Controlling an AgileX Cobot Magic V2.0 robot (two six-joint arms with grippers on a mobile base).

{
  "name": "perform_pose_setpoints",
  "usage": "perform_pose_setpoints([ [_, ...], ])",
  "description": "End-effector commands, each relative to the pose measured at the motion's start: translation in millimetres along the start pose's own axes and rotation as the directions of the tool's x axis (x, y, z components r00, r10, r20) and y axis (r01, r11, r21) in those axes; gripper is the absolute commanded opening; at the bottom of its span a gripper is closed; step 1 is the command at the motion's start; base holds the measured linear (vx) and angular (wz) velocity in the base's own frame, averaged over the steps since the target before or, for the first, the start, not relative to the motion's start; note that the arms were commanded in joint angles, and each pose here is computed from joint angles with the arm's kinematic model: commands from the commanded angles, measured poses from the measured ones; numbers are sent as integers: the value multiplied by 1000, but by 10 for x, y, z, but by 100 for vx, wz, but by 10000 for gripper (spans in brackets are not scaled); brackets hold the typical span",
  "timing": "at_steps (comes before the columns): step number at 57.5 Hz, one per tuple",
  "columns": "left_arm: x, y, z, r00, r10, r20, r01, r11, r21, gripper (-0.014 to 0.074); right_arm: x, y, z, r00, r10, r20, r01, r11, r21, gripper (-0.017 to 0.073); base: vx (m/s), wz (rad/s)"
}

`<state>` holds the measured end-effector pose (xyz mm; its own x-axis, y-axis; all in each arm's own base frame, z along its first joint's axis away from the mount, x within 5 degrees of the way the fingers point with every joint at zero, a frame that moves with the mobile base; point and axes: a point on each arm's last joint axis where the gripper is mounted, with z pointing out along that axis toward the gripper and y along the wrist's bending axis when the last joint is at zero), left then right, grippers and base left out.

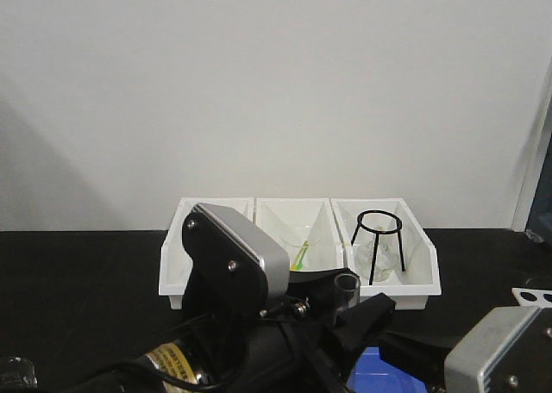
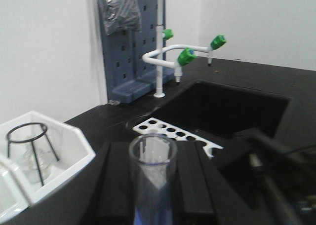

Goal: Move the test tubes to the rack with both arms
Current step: 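Carry the held test tube toward the right gripper, then grasp the test tube with the right gripper and open the left gripper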

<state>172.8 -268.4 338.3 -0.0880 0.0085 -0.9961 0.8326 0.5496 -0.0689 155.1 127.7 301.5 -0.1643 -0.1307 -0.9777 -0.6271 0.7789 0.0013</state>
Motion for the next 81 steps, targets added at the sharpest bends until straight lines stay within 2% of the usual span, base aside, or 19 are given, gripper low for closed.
perform_pose_setpoints([
  [1, -287, -105, -57, 988, 6, 151, -14, 999, 50, -22, -212, -21, 7, 988, -14, 151, 10, 1000, 25, 498, 0, 0],
  [17, -271, -120, -55, 991, -9, 134, 1, 998, 59, -22, -234, -29, 39, 982, -13, 190, 7, 999, 35, 498, 0, 0],
  [29, -262, -120, -54, 992, -6, 124, -1, 998, 59, -22, -239, -32, 38, 981, -15, 195, 7, 999, 37, 446, 0, 0],
  [37, -262, -120, -54, 992, -6, 123, -1, 998, 59, -22, -239, -32, 38, 981, -15, 195, 7, 999, 37, 351, 0, 0],
  [56, -261, -120, -54, 992, -11, 123, 4, 998, 60, -22, -239, -32, 37, 981, -15, 196, 7, 999, 37, -10, 0, 0],
  [71, -261, -118, -54, 992, -19, 122, 12, 998, 58, -13, -241, -33, 37, 980, -15, 197, 7, 999, 38, -11, 0, 0],
  [78, -267, -119, -54, 992, -8, 130, 1, 998, 58, 41, -239, -32, 37, 981, -15, 195, 7, 999, 37, -10, 0, 0],
  [81, -267, -120, -55, 992, -6, 130, -1, 998, 58, 90, -240, -33, 37, 981, -14, 196, 6, 999, 38, -10, 0, 0],
])
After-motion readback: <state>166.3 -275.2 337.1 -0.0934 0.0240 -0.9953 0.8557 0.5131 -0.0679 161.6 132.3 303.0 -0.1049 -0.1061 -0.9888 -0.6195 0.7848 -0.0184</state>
